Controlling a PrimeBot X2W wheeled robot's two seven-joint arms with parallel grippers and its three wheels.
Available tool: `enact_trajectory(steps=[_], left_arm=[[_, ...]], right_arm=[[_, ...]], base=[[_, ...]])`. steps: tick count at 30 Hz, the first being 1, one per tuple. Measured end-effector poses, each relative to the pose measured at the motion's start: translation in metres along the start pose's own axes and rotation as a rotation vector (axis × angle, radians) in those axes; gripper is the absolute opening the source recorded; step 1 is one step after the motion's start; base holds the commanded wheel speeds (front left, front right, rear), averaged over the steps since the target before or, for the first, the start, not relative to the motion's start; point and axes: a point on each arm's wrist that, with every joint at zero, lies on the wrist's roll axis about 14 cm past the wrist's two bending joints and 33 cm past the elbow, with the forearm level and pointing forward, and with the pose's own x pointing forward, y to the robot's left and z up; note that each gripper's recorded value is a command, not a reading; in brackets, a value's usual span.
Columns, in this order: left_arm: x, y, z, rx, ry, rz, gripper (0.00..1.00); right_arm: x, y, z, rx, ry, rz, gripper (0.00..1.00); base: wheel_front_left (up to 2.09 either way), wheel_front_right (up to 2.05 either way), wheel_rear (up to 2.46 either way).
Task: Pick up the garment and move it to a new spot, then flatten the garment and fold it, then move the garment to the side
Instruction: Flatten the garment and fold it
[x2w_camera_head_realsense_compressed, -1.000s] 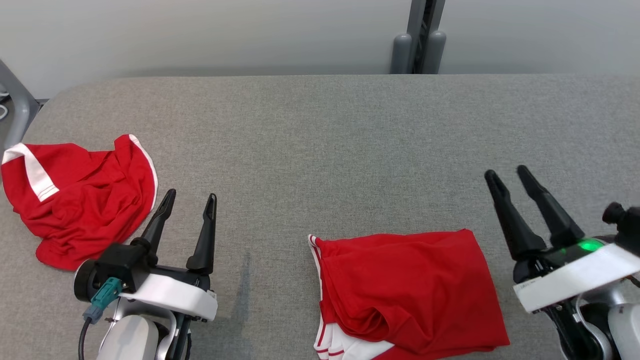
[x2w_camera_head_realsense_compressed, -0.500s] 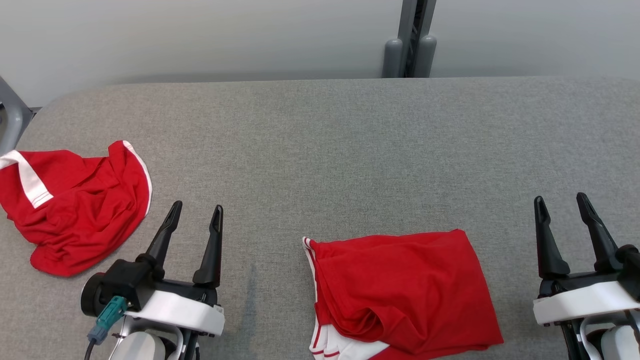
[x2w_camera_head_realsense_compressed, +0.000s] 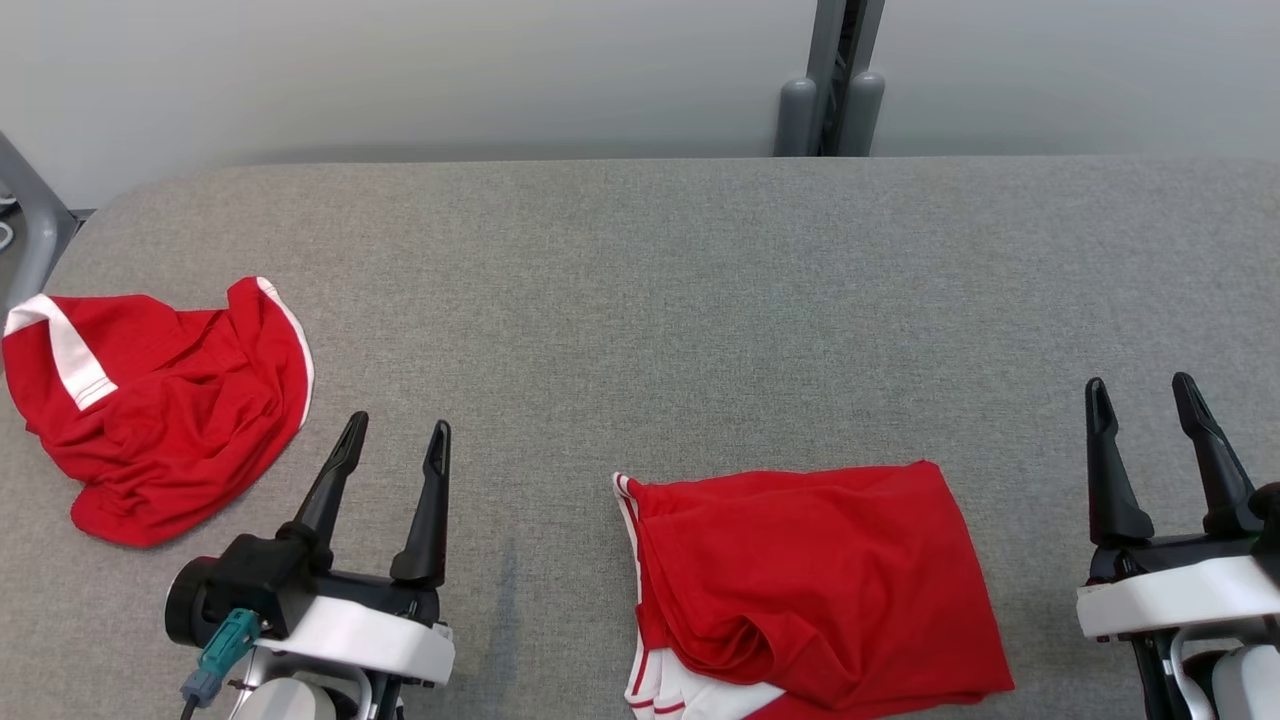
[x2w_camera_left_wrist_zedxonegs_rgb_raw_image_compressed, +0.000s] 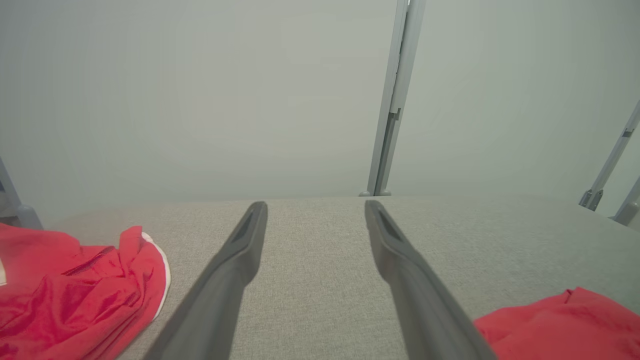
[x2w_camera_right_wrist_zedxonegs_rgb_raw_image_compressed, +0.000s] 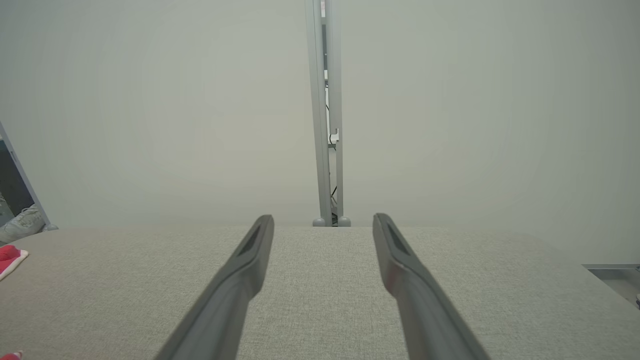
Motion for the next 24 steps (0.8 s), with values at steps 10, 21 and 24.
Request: enact_trajectory(steps=[10, 21, 24], left_arm=[[-0.002, -0.003, -0.005, 0.005, 0.017, -0.012, 1.00], [-0.001, 0.002, -0.007, 0.013, 0.023, -0.002, 1.00], [0.000, 0.006, -0.006, 0.014, 0.021, 0.007, 1.00]], right_arm=[[-0.002, 0.000, -0.002, 0.014, 0.006, -0.007, 1.00], [-0.013, 0.058, -0.035, 0.067, 0.112, 0.176, 0.00], [-0.025, 0.091, -0.052, 0.096, 0.172, 0.280, 0.00]], base=[[0.00, 0.00, 0.00], [0.00, 0.00, 0.00], [0.00, 0.00, 0.00]])
